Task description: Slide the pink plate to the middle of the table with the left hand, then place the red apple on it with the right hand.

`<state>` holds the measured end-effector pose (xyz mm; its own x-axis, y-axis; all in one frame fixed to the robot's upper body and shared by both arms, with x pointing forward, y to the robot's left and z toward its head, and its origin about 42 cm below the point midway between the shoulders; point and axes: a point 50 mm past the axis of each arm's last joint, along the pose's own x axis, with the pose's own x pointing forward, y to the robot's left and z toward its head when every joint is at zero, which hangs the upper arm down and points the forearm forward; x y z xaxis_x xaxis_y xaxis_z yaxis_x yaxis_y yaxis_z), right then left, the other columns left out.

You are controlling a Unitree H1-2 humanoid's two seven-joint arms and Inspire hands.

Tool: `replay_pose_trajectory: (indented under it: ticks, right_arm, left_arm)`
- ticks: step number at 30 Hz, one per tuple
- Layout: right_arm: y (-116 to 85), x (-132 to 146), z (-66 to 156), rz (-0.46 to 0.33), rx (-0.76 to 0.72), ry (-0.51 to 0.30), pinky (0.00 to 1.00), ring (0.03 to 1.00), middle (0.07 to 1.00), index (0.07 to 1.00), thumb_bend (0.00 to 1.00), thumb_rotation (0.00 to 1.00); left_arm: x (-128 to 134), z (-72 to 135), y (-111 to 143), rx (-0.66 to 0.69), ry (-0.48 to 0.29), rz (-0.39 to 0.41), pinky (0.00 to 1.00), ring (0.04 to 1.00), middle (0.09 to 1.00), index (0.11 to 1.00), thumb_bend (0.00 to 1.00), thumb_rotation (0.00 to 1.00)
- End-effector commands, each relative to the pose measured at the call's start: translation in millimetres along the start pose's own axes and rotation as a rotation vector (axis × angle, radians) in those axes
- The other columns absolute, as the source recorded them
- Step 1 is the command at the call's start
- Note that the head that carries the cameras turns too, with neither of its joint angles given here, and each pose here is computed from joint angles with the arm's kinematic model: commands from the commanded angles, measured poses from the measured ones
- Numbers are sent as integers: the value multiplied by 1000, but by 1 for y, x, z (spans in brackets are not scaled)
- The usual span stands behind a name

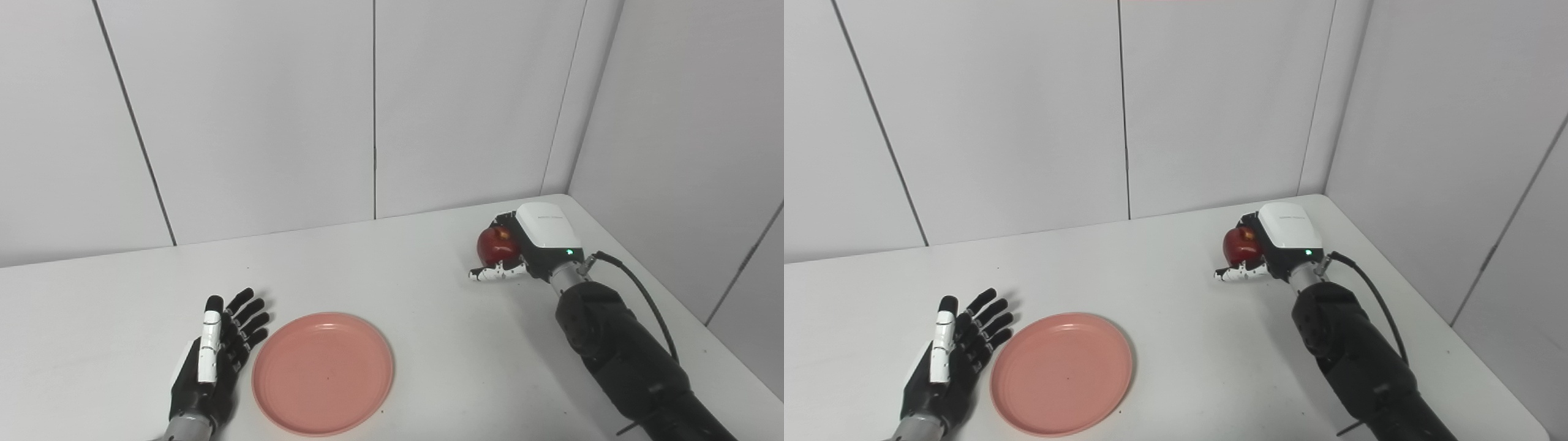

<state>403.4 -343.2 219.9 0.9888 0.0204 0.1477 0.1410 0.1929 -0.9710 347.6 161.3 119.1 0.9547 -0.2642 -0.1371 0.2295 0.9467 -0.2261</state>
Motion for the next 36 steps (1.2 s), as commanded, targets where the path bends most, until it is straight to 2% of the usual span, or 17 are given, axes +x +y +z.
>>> replay_pose_trajectory:
  ticks: [1,5,9,13,18,26,32,36]
  right_arm:
    - [-47,20,21,-121,-10,-78,150,210,285,314,654,437]
    - [-58,20,38,-152,-12,-128,166,227,302,338,662,485]
    - [-66,18,57,-167,6,-183,154,214,292,325,682,490]
    - [-67,14,72,-178,38,-236,145,206,290,320,683,488]
    - [-59,8,91,-160,64,-312,154,216,305,337,701,459]
    - [-43,-6,107,-117,75,-439,163,230,316,364,688,446]
    - [-37,-13,119,-86,82,-482,178,244,335,380,692,399]
    - [-34,-15,129,-84,68,-509,178,248,336,383,698,436]
  left_arm:
    - [-1,-11,-3,-5,65,16,866,856,866,838,635,1000]
    - [-1,-13,-8,-22,66,16,871,856,866,836,638,1000]
    - [1,-16,-16,-15,70,16,912,861,866,833,653,1000]
    - [3,-21,-27,3,70,21,883,847,856,829,670,1000]
    - [5,-26,-40,8,62,21,894,847,856,823,688,1000]
    - [9,-33,-55,-29,63,41,894,838,855,808,700,993]
    - [10,-34,-59,-39,62,41,879,840,852,796,688,983]
    - [10,-34,-59,-37,61,33,872,846,857,807,670,1000]
